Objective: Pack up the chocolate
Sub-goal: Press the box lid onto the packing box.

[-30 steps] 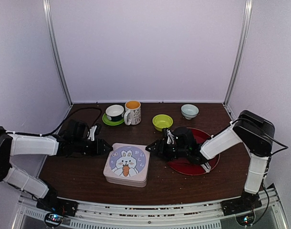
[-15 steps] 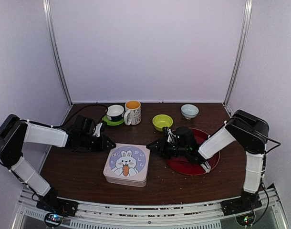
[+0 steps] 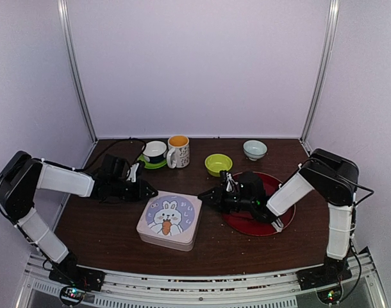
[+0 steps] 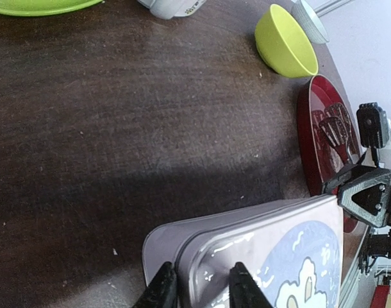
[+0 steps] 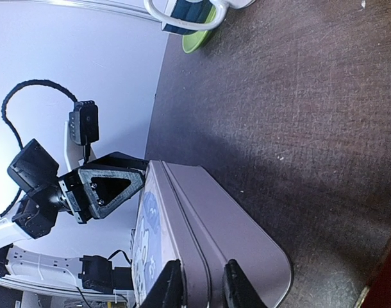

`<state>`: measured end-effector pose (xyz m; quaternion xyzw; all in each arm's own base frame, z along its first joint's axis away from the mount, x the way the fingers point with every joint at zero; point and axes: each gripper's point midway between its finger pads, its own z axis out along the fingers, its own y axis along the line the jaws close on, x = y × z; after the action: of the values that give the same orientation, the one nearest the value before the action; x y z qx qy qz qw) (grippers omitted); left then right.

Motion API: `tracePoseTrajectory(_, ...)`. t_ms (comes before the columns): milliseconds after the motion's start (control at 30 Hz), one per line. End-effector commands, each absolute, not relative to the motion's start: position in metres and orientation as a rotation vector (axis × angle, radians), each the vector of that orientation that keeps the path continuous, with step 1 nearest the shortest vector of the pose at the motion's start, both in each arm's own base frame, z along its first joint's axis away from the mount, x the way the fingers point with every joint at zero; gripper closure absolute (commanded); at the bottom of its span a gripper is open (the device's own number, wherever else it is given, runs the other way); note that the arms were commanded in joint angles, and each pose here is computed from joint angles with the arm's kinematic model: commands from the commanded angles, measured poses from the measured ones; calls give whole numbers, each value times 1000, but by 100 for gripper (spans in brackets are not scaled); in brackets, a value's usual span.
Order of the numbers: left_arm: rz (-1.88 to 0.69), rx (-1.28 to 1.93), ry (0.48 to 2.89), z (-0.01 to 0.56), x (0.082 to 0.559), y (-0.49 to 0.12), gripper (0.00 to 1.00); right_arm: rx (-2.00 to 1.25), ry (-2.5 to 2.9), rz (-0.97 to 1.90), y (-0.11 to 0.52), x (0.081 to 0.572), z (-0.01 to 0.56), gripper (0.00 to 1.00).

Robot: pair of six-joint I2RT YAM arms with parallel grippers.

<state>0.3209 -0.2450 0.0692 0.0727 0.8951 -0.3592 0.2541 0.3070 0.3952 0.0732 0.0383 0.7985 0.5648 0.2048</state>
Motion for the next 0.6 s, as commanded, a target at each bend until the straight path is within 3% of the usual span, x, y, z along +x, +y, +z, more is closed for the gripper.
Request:
tracePoseTrajectory(0, -1071, 284, 2413, 73, 307, -271, 68, 169, 2448, 1485, 381, 275, 10, 79)
tracePoseTrajectory(200, -1074, 278, 2398, 76, 304, -273, 61, 186, 2452, 1516, 380, 265, 1, 83)
tracePoseTrajectory(567, -974, 304, 2370, 96, 308, -263, 42, 165, 2462, 1442, 372, 264, -4, 65)
